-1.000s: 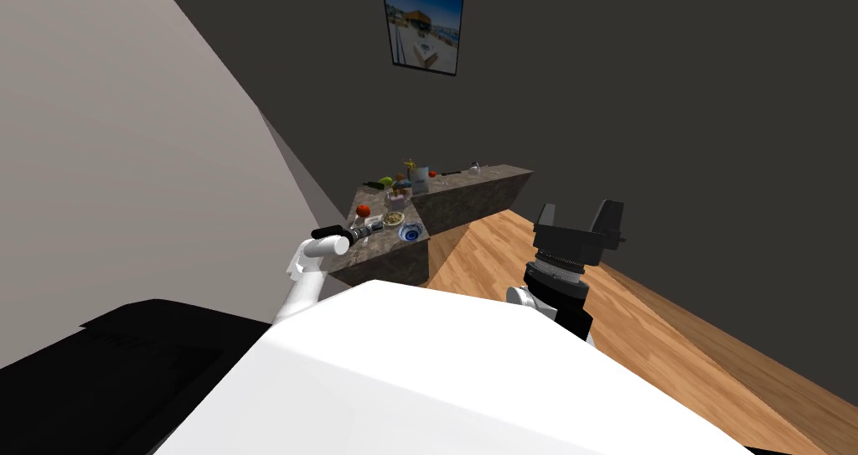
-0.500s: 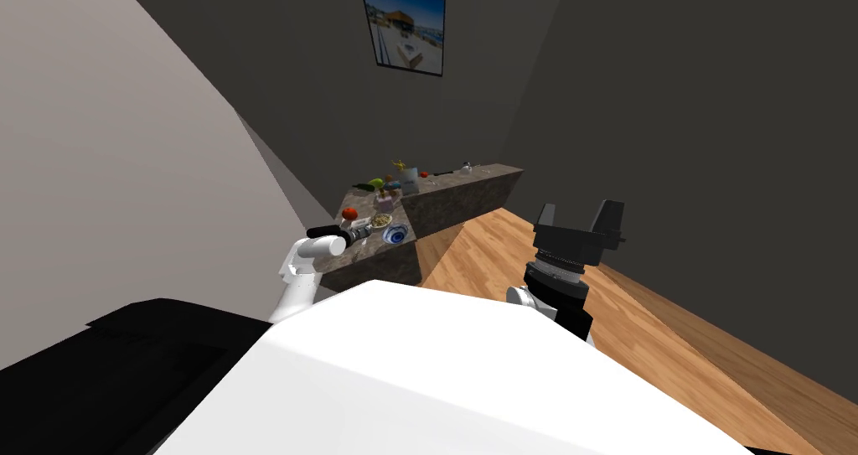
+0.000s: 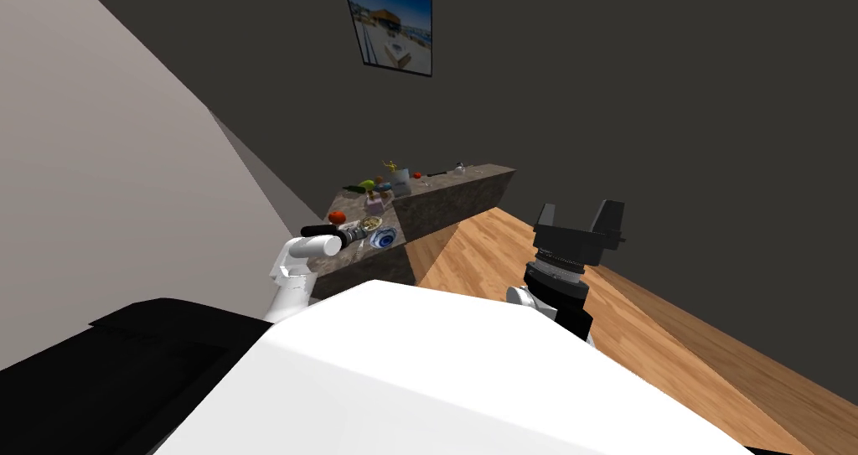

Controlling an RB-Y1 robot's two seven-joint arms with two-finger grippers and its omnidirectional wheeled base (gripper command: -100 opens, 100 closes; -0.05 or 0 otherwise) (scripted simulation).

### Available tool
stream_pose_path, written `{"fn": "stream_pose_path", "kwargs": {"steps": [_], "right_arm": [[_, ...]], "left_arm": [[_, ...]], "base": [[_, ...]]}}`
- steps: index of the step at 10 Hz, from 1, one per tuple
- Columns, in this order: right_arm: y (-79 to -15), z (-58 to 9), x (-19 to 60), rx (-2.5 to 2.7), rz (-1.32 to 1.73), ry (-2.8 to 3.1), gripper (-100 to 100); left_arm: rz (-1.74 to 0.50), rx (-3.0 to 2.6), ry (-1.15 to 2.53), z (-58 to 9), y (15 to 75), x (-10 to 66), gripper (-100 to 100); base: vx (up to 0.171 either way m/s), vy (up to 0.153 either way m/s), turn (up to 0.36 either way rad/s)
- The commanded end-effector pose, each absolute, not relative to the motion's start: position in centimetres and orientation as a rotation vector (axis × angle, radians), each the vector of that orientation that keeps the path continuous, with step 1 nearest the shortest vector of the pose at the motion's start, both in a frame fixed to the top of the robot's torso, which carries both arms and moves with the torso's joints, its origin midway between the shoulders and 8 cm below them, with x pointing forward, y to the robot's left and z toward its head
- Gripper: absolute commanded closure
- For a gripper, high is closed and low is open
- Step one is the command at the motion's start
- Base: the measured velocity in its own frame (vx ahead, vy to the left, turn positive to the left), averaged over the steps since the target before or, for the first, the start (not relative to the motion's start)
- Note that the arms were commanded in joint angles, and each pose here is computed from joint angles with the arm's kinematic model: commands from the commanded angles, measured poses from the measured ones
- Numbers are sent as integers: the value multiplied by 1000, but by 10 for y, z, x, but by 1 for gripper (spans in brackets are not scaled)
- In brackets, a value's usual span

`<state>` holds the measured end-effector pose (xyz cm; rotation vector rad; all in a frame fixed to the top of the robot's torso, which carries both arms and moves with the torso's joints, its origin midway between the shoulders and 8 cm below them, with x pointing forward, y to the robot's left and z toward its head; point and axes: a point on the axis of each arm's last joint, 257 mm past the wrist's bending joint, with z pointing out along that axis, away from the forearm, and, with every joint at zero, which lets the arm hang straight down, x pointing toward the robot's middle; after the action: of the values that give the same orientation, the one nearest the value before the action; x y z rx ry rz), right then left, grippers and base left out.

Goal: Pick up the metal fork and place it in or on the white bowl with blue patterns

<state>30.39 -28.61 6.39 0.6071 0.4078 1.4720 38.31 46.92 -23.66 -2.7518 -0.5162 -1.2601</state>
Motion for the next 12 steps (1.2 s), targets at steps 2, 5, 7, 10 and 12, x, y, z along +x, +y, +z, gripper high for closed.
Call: {"fn": "stream_pose_path", "kwargs": {"steps": [2,5,7,10,12], "right_arm": [[-286,64,304,607,1472,408,0],[-286,64,304,607,1472,408,0],[-286,64,304,607,1472,408,0],[-286,64,304,607,1472,408,0],[-286,64,304,607,1472,408,0]], "left_arm": [[-1212,-2759,-534,-234,472,373,100],[-1164,-2762,-549,-231,476,362,100],[-1131,-2763,-560,-229,478,355,100],[-1128,-2764,-560,-230,478,354,-100],[-1128,-2764,-560,-230,478,355,-100]], "base": [[55,-96,-66],[57,-86,-61],[52,-68,-51],[33,-38,-19],[0,0,0]]}}
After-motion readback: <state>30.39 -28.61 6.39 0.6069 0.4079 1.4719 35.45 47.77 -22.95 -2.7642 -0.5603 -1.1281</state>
